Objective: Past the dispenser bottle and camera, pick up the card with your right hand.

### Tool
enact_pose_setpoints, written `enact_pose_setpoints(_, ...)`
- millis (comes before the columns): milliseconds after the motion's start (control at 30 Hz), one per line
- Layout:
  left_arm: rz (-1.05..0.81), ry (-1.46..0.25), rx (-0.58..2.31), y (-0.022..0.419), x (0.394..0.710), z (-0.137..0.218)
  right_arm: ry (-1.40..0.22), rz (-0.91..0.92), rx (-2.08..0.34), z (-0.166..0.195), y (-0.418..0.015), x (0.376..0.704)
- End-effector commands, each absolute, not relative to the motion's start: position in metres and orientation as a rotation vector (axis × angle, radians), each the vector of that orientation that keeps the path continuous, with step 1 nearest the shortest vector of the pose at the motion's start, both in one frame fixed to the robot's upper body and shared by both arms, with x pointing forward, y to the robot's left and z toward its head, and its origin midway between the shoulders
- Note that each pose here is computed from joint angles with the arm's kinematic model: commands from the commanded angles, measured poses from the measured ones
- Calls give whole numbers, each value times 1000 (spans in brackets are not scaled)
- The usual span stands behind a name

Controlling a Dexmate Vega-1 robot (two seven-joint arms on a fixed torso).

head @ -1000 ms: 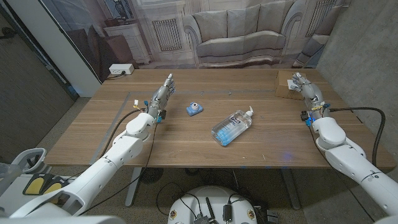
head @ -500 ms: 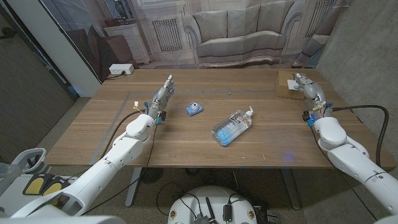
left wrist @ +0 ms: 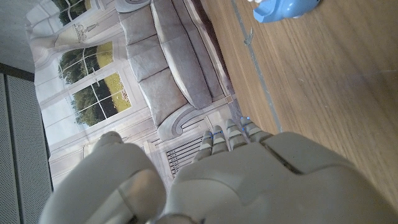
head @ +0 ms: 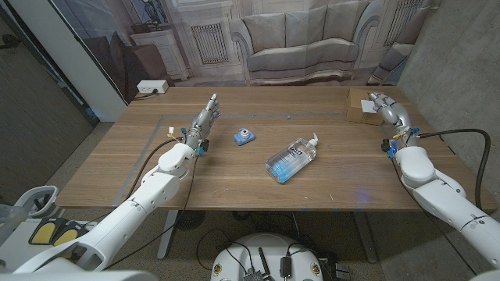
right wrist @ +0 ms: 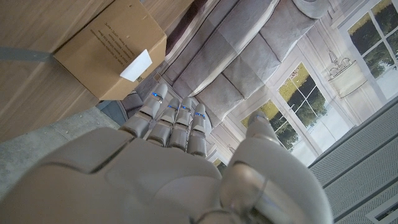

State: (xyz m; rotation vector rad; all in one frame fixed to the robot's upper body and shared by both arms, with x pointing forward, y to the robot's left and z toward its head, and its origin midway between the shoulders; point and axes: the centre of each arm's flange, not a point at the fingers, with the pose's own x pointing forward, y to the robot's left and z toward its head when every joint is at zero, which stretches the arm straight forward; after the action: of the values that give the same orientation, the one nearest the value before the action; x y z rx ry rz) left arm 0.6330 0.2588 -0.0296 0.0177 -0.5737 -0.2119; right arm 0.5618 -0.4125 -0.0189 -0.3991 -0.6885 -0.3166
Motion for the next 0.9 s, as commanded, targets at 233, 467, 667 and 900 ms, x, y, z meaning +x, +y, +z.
enact_pose_setpoints(233,-224,-580,7,257,635,-35,-683,-426,-538,-16,-409,563)
enact_pose_setpoints(467,-225,-576,10,260,635,-37,-697,-456,-580,-12,-404,562)
enact_pose_setpoints(667,-220,-581,9,262,633,-36,-701,-472,-611,-9,-403,561)
enact_pose_setpoints(900,-216,-582,12,262,630,-35,-702,-496,-635,-10,-404,558)
